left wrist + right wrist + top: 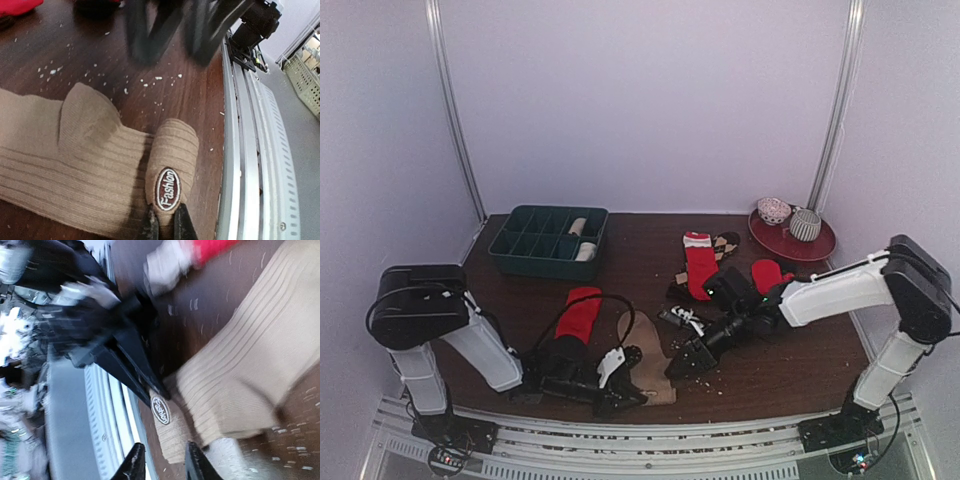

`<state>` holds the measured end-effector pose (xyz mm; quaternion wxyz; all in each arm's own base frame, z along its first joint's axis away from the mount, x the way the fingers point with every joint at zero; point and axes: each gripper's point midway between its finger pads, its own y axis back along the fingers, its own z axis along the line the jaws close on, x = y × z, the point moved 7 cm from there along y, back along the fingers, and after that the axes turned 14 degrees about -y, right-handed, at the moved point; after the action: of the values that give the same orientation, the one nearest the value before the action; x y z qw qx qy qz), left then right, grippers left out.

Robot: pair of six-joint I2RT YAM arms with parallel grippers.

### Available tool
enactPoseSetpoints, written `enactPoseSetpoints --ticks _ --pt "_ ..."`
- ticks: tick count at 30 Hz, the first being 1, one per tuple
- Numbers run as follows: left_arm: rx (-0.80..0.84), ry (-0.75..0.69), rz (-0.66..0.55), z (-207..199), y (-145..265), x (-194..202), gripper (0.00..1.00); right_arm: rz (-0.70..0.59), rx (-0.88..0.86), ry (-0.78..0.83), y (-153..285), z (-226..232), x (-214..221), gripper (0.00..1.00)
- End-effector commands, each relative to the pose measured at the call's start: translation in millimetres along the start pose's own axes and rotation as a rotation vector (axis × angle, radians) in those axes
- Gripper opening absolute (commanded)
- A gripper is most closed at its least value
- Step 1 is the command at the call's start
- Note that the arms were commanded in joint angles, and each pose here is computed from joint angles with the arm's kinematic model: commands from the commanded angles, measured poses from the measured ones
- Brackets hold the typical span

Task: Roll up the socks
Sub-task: Roll a pair of socks at the center of the board.

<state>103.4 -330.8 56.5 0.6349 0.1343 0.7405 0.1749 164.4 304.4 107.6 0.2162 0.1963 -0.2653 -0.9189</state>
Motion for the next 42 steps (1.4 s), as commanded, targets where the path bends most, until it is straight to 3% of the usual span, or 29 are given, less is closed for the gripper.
enactPoseSetpoints --ticks 1,6,11,15,25,28,37,42 --pt "0.045 0.366 0.187 -5 20 44 0.0 -0.356 0.134 0.358 33 43 -12 0.31" --pt "0.091 0.462 0.221 -7 25 45 0.0 -0.443 0.319 0.723 22 62 19 0.45" --pt "0.098 0.513 0.248 -6 28 51 0.0 -0.384 0.548 0.994 -9 63 48 0.46" --pt "0.09 0.537 0.271 -5 30 60 0.0 -0.315 0.659 1.117 -36 59 59 0.46" --pt "0.1 0.53 0.258 -5 29 57 0.0 -0.194 0.701 1.157 -69 43 55 0.47" --pt "0.106 0.526 0.26 -5 29 58 0.0 -0.21 0.706 1.162 -71 42 54 0.45" --pt "0.139 0.51 0.252 -9 31 58 0.0 -0.128 0.75 1.085 -82 15 61 0.28" --pt "0.14 0.456 0.215 -9 35 47 0.0 -0.093 0.67 0.956 -82 14 56 0.11"
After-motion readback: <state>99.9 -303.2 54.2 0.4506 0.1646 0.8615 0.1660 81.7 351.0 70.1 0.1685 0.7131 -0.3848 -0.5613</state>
